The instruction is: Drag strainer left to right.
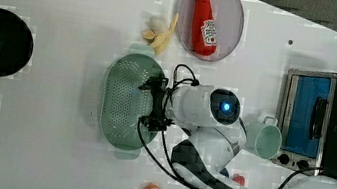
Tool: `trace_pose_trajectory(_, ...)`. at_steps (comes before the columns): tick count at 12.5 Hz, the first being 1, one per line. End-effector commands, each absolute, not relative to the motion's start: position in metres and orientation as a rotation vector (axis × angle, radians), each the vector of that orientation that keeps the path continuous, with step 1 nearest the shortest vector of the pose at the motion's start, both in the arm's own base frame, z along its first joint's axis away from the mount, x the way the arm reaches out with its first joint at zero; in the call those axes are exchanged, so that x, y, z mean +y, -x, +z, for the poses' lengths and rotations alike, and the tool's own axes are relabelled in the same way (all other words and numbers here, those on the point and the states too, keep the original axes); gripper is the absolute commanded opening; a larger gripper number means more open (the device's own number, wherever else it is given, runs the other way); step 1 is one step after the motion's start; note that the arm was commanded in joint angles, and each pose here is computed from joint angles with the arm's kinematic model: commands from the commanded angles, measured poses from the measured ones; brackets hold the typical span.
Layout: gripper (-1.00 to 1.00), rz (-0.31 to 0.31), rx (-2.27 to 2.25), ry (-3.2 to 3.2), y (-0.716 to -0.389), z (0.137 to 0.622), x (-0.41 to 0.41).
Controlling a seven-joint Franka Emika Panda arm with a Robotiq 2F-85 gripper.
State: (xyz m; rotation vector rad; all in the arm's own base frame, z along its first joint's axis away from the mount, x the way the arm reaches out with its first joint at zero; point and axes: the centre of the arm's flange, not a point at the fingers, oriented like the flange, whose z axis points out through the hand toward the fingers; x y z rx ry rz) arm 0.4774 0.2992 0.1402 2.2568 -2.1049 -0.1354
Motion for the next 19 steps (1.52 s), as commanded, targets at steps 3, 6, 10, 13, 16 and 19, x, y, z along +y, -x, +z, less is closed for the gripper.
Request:
trace_pose_trajectory(3, 1.0, -0.102, -2.229, -2.175, -0.498, 0.161, 0.257)
trace_pose_trajectory(6, 1.0, -0.095, -2.184, -2.205, -0.495, 0.164, 0.23)
trace_pose_trajectory(10, 1.0, -0.088, -2.137, -2.248, -0.498, 0.167, 0.189)
trace_pose_trajectory(13, 1.0, -0.085, -2.159, -2.222, -0.506, 0.166, 0.159)
trace_pose_trajectory(16, 1.0, -0.078, -2.147, -2.227, -0.512, 0.165, 0.129)
trace_pose_trajectory(19, 1.0, -0.068, -2.125, -2.235, -0.513, 0.166, 0.1)
